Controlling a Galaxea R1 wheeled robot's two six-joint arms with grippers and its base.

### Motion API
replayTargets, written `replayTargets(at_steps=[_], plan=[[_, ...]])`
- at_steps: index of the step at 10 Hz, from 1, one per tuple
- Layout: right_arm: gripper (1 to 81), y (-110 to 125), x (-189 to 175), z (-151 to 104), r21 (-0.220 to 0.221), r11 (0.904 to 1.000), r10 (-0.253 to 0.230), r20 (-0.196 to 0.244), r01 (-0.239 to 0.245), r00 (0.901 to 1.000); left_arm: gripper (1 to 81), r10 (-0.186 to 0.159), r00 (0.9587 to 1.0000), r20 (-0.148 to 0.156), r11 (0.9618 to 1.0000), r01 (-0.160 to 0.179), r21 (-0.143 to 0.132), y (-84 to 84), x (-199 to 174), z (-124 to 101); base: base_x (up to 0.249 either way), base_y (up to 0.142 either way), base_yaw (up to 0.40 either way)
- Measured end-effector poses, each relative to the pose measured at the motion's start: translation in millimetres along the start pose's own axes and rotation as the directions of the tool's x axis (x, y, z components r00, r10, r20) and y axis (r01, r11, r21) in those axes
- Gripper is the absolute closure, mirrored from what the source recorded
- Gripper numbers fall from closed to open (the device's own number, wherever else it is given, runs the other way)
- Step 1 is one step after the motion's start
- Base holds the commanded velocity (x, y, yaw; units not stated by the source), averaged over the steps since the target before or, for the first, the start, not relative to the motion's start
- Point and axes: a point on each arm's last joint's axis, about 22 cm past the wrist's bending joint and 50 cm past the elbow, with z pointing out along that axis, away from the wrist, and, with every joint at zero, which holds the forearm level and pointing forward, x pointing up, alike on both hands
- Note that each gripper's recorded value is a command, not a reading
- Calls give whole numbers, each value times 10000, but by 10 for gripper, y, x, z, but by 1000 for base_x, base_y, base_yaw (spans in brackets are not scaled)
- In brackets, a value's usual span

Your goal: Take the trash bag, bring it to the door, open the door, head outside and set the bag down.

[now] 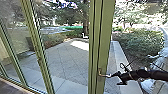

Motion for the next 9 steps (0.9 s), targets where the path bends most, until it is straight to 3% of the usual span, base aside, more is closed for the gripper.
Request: replayTargets(at_steps=[4,9], plan=[[10,38,303,102,-115,9962,860,-507,-867,9950,811,-1,10000,4,10000,1,53,-27,-3,-3,0,0,0],[10,23,567,319,-212,9897,1390,-920,-1415,9860,811,-44,10000,9,9999,44,136,-66,-1,-7,0,0,0]])
